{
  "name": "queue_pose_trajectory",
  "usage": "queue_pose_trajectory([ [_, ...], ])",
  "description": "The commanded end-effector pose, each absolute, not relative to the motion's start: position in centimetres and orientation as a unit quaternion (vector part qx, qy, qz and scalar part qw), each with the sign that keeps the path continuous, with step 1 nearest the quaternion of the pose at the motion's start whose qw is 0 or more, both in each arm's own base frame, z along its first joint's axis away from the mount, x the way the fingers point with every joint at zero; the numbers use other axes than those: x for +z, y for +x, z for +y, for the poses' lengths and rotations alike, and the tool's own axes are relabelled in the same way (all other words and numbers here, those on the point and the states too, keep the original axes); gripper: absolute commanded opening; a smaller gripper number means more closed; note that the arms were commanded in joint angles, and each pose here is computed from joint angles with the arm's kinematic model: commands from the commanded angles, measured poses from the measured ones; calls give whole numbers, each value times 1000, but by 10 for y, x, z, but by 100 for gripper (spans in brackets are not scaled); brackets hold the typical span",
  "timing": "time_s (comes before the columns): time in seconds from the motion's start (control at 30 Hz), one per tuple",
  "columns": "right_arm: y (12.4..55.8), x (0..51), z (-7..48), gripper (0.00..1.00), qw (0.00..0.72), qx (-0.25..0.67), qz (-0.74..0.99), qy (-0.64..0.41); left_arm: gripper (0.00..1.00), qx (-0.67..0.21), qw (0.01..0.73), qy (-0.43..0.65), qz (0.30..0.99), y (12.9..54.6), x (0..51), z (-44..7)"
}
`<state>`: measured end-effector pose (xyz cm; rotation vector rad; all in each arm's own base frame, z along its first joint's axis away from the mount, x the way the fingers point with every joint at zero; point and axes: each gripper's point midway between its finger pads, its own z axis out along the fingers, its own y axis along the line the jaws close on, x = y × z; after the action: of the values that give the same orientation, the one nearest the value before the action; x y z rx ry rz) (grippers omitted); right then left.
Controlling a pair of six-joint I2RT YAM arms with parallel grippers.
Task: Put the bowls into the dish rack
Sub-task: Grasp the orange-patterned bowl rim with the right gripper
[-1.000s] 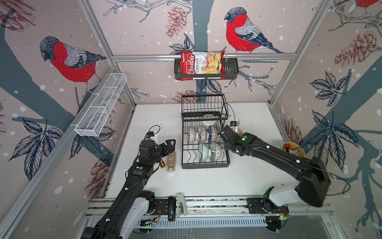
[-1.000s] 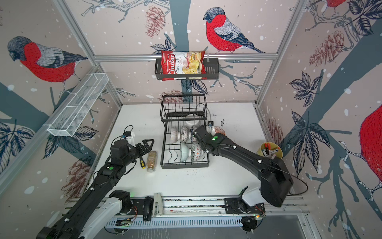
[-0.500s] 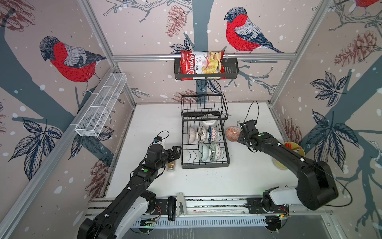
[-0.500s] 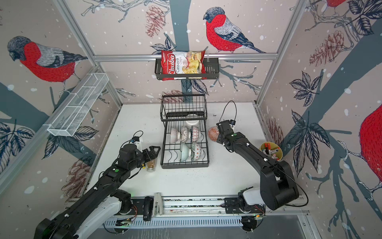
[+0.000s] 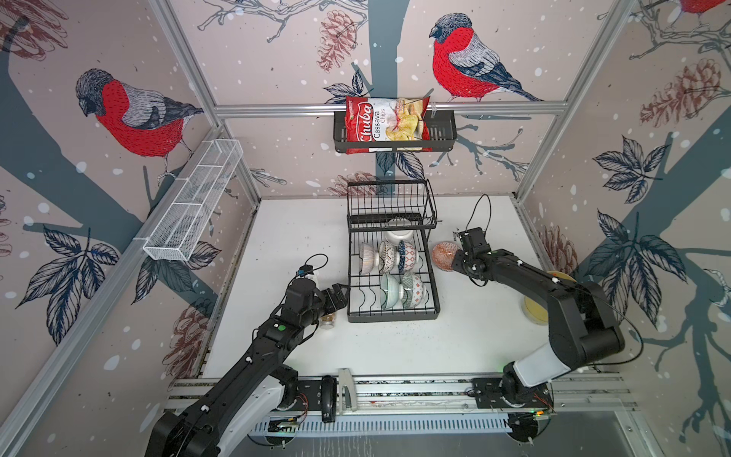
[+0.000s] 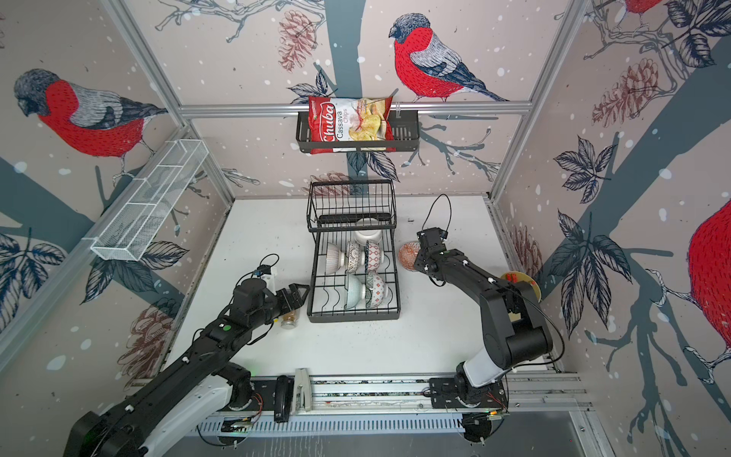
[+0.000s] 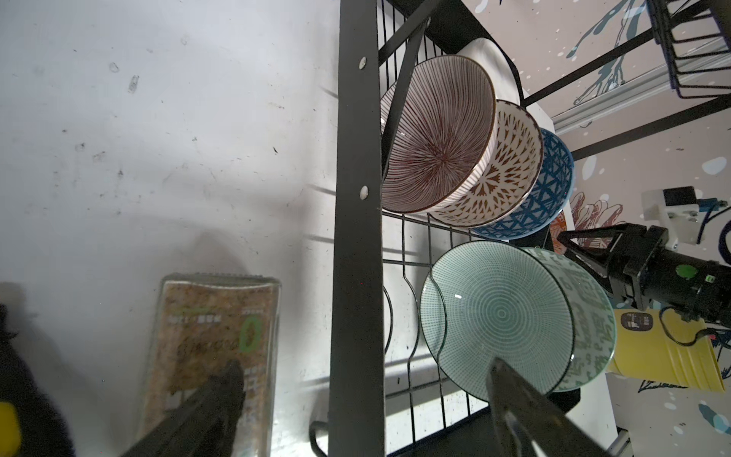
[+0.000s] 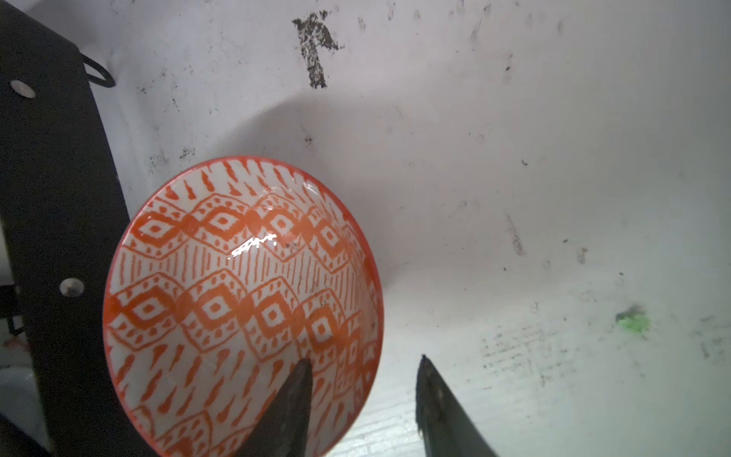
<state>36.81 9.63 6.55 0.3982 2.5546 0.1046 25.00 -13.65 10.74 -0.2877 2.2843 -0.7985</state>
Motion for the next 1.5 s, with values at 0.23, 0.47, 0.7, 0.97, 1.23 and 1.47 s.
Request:
queue_pose_trajectory([
  [0.23,383,57,94,32,277,38,948,151,95,-301,351,-106,880,253,106,-143],
  [0.47,386,50,91,22,273,26,949,157,95,-298,350,-103,882,250,104,-145],
  [0.7,389,53,89,4,276,19,948,157,95,-294,348,-105,884,249,100,-145],
  [0.97,388,74,84,0,291,16,944,157,95,-293,339,-99,889,244,98,-148],
  [1.23,378,119,72,0,327,1,931,161,95,-287,335,-83,894,238,100,-157],
  [1.47,363,162,65,0,360,-16,920,154,95,-282,329,-68,899,234,101,-170],
])
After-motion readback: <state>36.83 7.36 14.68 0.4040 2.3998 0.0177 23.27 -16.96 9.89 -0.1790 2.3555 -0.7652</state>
